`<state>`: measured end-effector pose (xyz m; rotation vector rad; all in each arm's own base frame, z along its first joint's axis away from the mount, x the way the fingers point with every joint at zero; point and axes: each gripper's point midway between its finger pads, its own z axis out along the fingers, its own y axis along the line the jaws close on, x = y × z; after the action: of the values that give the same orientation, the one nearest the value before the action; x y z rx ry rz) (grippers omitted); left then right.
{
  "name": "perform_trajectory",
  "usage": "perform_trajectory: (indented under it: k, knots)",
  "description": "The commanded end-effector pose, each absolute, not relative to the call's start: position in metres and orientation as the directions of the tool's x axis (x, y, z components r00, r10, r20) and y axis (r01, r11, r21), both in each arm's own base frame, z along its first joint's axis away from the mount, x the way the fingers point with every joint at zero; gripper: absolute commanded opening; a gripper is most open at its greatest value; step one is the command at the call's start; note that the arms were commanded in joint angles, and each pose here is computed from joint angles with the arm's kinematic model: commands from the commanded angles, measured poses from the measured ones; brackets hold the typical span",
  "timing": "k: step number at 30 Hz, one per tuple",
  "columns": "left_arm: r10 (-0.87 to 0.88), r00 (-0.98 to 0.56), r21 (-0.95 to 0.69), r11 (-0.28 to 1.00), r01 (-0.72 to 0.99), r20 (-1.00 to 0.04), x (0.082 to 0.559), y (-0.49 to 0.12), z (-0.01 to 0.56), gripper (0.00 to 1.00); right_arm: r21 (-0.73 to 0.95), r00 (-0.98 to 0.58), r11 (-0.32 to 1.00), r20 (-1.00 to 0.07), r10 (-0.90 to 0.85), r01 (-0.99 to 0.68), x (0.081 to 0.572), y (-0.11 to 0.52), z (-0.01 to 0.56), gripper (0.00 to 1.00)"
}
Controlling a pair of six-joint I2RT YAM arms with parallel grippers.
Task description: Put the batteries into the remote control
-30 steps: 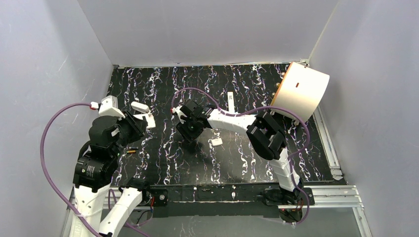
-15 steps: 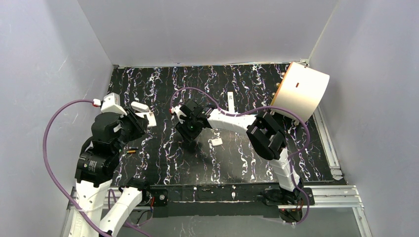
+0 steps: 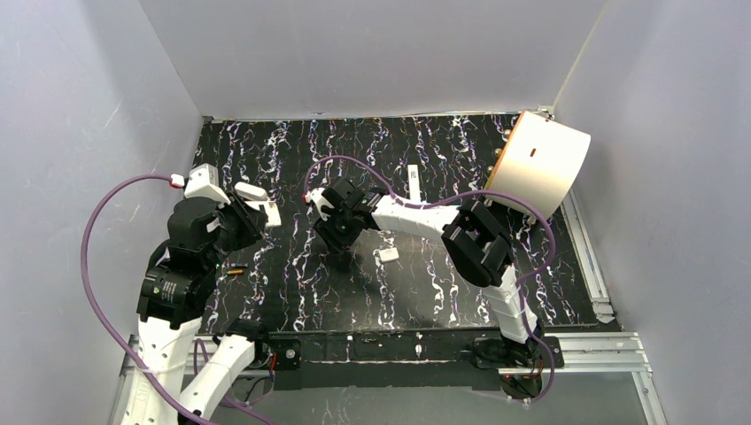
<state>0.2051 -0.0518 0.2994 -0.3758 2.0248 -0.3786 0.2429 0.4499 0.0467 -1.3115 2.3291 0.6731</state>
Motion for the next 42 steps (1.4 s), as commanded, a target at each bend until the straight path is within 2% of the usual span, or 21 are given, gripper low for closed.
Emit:
perform_trajectory:
  k: [1, 17, 28, 32, 37, 42]
  knots:
    - [-0.413, -0.414, -0.413, 0.906, -0.094, -0.811, 0.21, -0.049, 0.312, 0.0, 0.189, -0.453, 0.429, -0.574, -0.682, -0.884, 0.252, 0.458, 0.047, 0.52]
    - [-0.416, -0.422, -0.415, 0.905, -0.099, -0.806, 0.212, -0.05, 0.309, 0.0, 0.182, -0.441, 0.413, -0.543, -0.715, -0.893, 0.249, 0.452, 0.037, 0.5]
    - [-0.417, -0.428, -0.416, 0.904, -0.1, -0.802, 0.212, -0.051, 0.306, 0.0, 0.176, -0.386, 0.344, -0.444, -0.808, -0.922, 0.23, 0.426, 0.022, 0.51]
    - [-0.417, -0.427, -0.416, 0.904, -0.101, -0.802, 0.212, -0.051, 0.306, 0.0, 0.116, -0.346, 0.329, -0.415, -0.841, -0.937, 0.228, 0.418, 0.019, 0.49]
    - [-0.415, -0.398, -0.399, 0.908, -0.127, -0.818, 0.211, -0.043, 0.312, 0.0, -0.002, -0.276, 0.298, -0.373, -0.886, -0.955, 0.223, 0.411, 0.01, 0.41]
    - [-0.398, -0.36, -0.372, 0.917, -0.143, -0.844, 0.21, -0.033, 0.323, 0.0, -0.118, -0.234, 0.292, -0.356, -0.905, -0.949, 0.224, 0.409, 0.006, 0.37]
